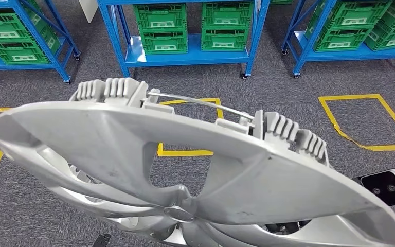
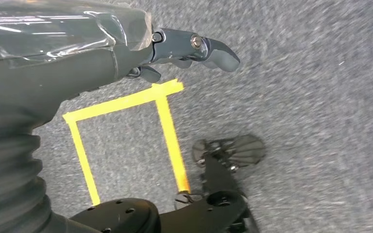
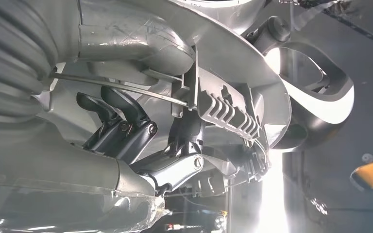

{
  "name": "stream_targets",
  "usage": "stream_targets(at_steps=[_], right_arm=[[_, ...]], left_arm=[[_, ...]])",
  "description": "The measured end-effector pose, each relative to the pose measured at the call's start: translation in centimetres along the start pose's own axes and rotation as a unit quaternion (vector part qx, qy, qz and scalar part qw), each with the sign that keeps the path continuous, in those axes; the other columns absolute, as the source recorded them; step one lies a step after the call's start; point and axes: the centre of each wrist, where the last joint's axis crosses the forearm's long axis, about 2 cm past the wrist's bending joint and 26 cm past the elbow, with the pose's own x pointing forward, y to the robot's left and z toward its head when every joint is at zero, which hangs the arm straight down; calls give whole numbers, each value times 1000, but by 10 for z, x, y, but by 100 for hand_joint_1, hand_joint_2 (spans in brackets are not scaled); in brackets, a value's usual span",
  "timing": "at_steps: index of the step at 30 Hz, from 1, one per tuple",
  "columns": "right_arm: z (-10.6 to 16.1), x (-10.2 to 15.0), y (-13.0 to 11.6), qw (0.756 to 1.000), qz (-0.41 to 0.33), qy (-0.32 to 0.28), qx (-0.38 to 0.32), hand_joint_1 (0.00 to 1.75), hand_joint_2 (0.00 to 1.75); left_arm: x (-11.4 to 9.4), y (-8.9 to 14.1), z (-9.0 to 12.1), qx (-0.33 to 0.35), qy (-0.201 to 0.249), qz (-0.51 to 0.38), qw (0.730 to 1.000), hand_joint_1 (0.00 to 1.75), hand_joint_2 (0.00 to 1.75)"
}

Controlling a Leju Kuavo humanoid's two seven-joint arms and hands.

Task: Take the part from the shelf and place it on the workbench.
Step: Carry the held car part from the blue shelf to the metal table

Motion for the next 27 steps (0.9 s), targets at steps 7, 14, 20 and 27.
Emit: stream_targets(at_steps=[7, 14, 20, 27], right_arm=[[0, -1, 0, 1000, -3, -3, 1, 175, 175], [1, -2, -1, 1000, -5, -11, -3, 175, 175], [-1, -4, -3, 1000, 1, -11, 3, 175, 175], [-2, -3, -4, 1000, 11, -10, 10, 175, 175]], left_arm=[[-5, 0, 1, 3, 0, -7, 1000, 0, 175], [-8, 1, 2, 7, 2, -8, 1000, 0, 175], [-8, 2, 2, 10, 2, -3, 1000, 0, 175], [-8, 1, 2, 9, 0, -2, 1000, 0, 175]])
